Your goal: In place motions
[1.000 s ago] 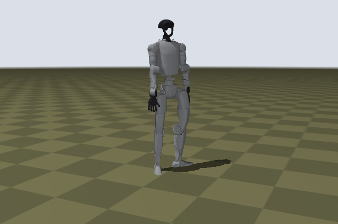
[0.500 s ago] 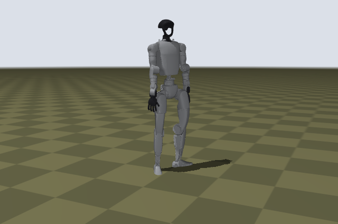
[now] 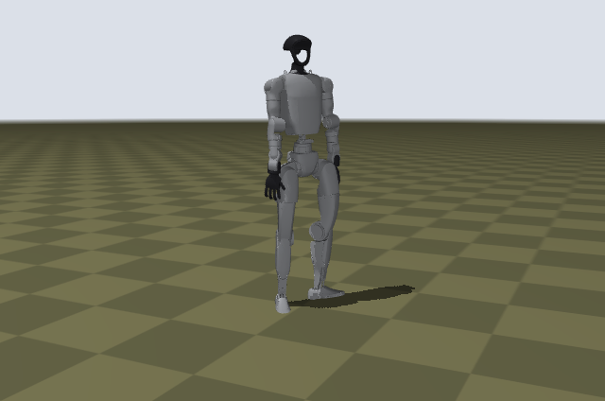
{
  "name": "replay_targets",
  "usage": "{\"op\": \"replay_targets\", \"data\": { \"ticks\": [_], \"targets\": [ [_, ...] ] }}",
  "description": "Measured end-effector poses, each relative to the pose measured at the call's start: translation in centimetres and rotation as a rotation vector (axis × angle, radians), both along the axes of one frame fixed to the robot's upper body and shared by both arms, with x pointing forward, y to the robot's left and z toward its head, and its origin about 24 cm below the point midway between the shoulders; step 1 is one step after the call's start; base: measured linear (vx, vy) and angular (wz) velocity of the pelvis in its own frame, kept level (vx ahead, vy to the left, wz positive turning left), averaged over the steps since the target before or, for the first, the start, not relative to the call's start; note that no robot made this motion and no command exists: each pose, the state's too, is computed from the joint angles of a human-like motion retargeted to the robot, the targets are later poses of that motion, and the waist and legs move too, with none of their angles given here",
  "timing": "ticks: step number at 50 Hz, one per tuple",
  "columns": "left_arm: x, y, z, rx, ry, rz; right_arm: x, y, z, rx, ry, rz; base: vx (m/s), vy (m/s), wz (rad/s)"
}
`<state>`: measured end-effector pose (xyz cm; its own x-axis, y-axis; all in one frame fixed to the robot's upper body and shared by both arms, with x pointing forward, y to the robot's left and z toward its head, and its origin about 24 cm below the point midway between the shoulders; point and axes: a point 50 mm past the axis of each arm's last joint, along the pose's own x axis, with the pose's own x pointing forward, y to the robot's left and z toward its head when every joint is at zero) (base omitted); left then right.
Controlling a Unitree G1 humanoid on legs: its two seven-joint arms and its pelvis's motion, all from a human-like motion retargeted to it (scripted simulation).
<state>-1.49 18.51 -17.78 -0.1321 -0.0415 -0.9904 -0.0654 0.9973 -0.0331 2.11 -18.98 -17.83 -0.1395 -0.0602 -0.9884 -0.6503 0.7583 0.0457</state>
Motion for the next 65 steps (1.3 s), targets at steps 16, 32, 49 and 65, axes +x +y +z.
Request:
{"op": "replay_targets", "data": {
  "ticks": [16,32,49,65],
  "targets": [
    [0.1,0.0,0.0,0.0,-0.003,0.003,0.1,0.0,0.0,0.0,-0.002,0.004,0.0,0.0,0.0],
    [-0.1,-0.1,0.0,-0.001,0.001,0.008,-0.2,0.1,0.0,-0.001,0.005,0.008,0.0,0.0,0.0],
    [0.0,0.0,0.0,0.0,-0.003,0.011,0.0,0.1,0.0,0.001,-0.002,0.015,0.0,0.0,0.0],
    [-0.6,1.5,0.4,0.044,0.046,-0.068,0.7,-0.2,-0.1,0.026,-0.072,0.06,0.0,0.0,-0.03]
  ]
}}
